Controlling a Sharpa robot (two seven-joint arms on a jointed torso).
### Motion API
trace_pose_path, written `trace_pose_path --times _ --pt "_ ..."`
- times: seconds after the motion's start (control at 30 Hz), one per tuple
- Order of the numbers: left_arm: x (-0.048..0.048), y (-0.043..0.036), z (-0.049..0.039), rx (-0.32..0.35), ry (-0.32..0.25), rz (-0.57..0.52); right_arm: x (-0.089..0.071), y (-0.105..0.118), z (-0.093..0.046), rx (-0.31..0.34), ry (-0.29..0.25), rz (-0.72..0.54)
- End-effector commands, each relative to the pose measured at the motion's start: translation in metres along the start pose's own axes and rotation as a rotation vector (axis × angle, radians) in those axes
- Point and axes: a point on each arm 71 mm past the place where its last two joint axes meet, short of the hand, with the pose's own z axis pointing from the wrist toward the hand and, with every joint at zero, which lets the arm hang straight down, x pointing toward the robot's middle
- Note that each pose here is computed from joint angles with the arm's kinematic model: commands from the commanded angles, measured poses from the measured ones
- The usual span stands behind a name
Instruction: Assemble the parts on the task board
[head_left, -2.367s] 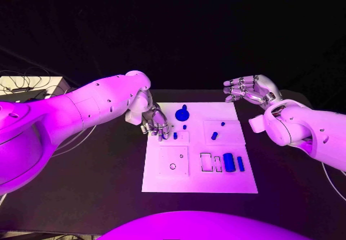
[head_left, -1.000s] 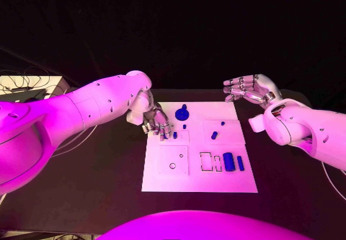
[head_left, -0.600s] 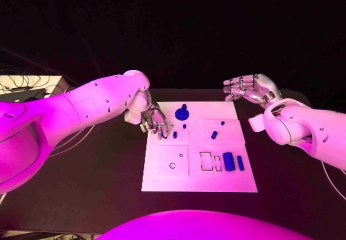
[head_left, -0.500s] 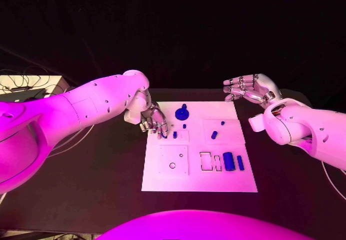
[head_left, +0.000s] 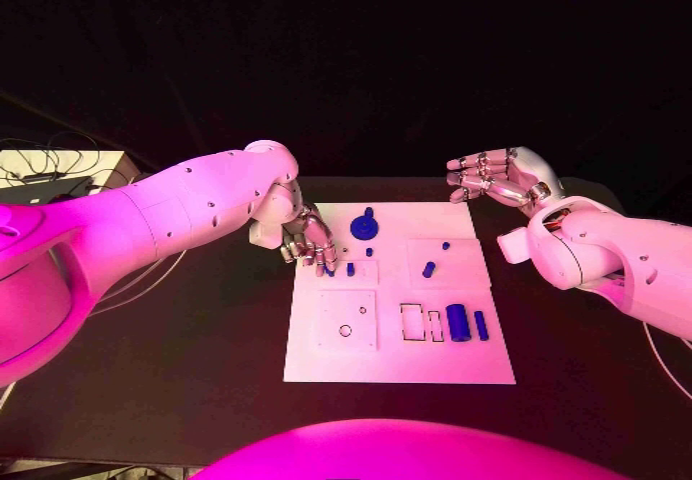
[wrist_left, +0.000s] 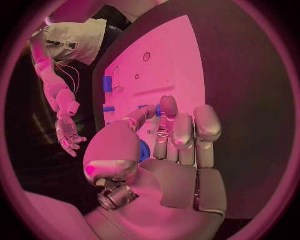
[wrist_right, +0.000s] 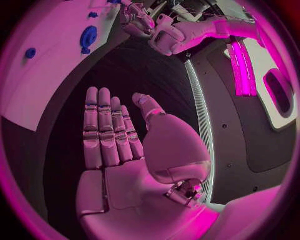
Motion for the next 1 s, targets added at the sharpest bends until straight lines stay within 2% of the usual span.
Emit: trace_pose_path --times 0.03,0.43,1.0 --pt "0.0008 0.0008 0.0008 0.0 -0.02 -0.003 0.0013 0.0008 0.0001 -0.008 0.015 0.0" --pt "0.0042 0.001 -0.0019 0.005 -0.033 -0.001 0.0012 0.0007 -0.0002 -0.008 0.017 0.0" --pt "0.0106 0.0032 -0.0044 -0.008 -0.111 -0.02 0.0009 0.0008 -0.0007 -0.008 0.019 0.0"
